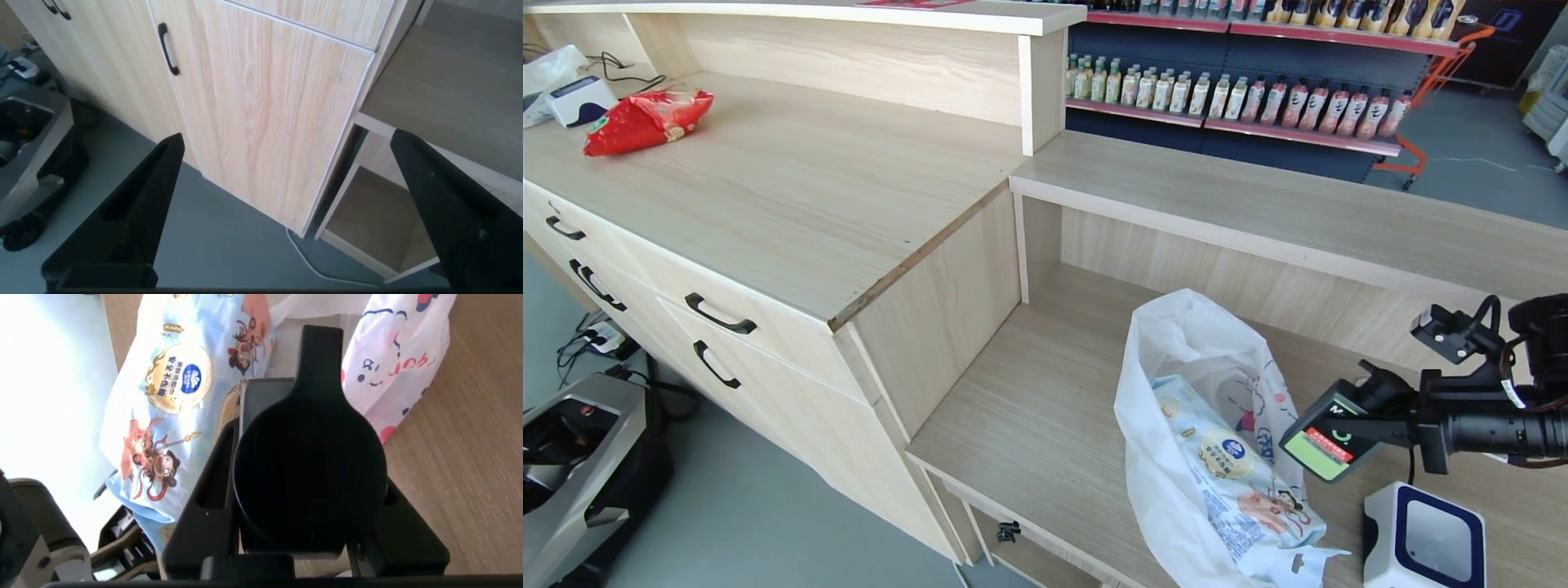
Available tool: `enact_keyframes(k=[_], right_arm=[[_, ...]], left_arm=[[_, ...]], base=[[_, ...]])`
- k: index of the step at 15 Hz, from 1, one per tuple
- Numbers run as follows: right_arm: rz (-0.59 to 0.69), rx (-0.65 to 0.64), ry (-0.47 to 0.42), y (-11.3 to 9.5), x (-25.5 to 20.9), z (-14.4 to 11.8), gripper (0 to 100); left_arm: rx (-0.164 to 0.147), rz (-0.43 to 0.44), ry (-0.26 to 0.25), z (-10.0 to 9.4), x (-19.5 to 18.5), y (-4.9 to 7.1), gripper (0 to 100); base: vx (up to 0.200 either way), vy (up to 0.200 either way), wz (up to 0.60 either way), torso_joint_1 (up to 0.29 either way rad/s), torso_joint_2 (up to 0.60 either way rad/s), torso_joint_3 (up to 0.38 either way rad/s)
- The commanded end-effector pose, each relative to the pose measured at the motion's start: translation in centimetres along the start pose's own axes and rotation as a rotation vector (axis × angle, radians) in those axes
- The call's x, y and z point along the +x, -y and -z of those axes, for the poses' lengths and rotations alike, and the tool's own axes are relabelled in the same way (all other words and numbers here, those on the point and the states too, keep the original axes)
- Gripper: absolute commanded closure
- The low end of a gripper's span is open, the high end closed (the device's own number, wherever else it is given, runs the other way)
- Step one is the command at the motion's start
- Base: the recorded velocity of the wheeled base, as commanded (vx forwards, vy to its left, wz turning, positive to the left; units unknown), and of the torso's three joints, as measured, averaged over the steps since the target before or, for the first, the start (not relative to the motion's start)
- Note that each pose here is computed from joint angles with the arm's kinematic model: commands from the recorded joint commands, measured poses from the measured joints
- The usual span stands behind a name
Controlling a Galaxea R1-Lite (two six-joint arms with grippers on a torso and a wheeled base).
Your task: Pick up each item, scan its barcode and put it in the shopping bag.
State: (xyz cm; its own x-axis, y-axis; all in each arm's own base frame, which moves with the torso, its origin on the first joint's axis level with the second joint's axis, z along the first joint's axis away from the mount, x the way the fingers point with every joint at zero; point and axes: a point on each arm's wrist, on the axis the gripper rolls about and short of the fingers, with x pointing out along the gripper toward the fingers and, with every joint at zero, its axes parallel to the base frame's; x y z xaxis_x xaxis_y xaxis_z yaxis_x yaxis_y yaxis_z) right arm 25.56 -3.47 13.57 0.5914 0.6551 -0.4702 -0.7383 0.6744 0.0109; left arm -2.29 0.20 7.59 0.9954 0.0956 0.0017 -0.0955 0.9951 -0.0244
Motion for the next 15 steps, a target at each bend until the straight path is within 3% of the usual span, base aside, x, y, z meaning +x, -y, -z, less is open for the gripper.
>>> enact_keyframes(k=[1,5,10,15], right_arm=[[-0.032,0.002,-0.008,-0.1,0.9,0.1,100],[-0.129,-0.043,0.066,0.4,2.8,0.1,100],[-0.119,-0.105,0.100,2.3,4.9,0.7,100],[-0.142,-0.151,0.106,2.6,5.4,1.3,100]], left_arm=[[0.000,-0.001,0.000,0.0,0.0,0.0,0],[0.000,-0.001,0.001,0.0,0.0,0.0,0],[0.000,-0.001,0.001,0.0,0.0,0.0,0],[0.000,-0.001,0.001,0.0,0.0,0.0,0]], base=[[0.000,0.000,0.00,0.000,0.00,0.000],[0.000,0.000,0.00,0.000,0.00,0.000],[0.000,0.000,0.00,0.000,0.00,0.000],[0.000,0.000,0.00,0.000,0.00,0.000]])
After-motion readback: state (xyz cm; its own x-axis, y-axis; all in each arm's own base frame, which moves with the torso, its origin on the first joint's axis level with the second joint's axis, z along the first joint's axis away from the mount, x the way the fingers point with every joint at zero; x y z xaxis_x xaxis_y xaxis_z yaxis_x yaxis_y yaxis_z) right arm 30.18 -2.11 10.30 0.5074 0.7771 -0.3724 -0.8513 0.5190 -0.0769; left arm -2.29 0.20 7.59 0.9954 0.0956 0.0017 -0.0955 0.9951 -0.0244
